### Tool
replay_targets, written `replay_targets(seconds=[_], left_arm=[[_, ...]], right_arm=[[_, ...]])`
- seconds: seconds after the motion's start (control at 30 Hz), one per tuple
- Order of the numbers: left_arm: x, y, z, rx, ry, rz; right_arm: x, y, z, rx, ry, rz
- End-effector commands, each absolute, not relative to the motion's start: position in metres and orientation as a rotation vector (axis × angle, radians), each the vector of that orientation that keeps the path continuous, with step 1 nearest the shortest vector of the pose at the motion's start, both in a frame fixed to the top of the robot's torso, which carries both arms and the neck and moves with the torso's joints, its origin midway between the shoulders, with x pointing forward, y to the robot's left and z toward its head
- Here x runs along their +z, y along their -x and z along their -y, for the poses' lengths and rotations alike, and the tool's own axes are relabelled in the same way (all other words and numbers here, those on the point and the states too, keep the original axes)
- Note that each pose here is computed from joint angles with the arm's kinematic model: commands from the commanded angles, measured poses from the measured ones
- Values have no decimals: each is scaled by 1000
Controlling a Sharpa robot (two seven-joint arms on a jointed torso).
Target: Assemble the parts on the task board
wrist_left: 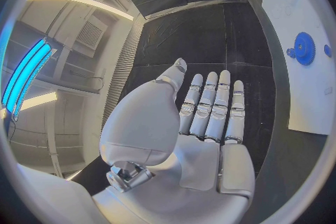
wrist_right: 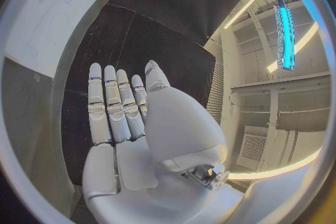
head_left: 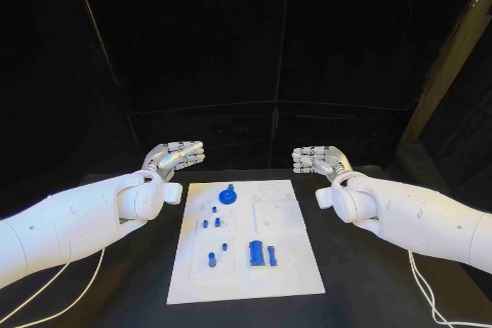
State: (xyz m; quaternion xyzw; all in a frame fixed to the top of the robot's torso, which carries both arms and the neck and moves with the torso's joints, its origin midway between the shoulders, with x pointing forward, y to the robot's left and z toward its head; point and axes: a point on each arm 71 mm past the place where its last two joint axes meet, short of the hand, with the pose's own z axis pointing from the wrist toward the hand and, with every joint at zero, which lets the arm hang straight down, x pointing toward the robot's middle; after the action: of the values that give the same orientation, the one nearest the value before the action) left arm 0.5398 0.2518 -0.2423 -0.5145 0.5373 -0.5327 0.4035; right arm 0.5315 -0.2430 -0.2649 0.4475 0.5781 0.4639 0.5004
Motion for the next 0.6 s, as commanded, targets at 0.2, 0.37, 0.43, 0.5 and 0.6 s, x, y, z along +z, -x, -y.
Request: replay_targets(seconds=[0.2,0.37,0.43,0.5,0.6], left_arm=[[-247,-542,-249,-1329,1315,-1334],[-247,-533,-241,-1314,1307,-1326],[-247,-528,-236,-1305,1302,-1321],[-246,-521,-231,-1294,1294,-1313],[-244,-508,-221,-1276,1277,-1296]], right_arm=[[-266,-535,242,1133,-1086,-1380],[-262,-528,235,1149,-1100,-1357],[-259,-523,231,1158,-1109,-1343],[-256,-517,226,1169,-1120,-1326],[-250,-507,219,1184,-1138,-1302]])
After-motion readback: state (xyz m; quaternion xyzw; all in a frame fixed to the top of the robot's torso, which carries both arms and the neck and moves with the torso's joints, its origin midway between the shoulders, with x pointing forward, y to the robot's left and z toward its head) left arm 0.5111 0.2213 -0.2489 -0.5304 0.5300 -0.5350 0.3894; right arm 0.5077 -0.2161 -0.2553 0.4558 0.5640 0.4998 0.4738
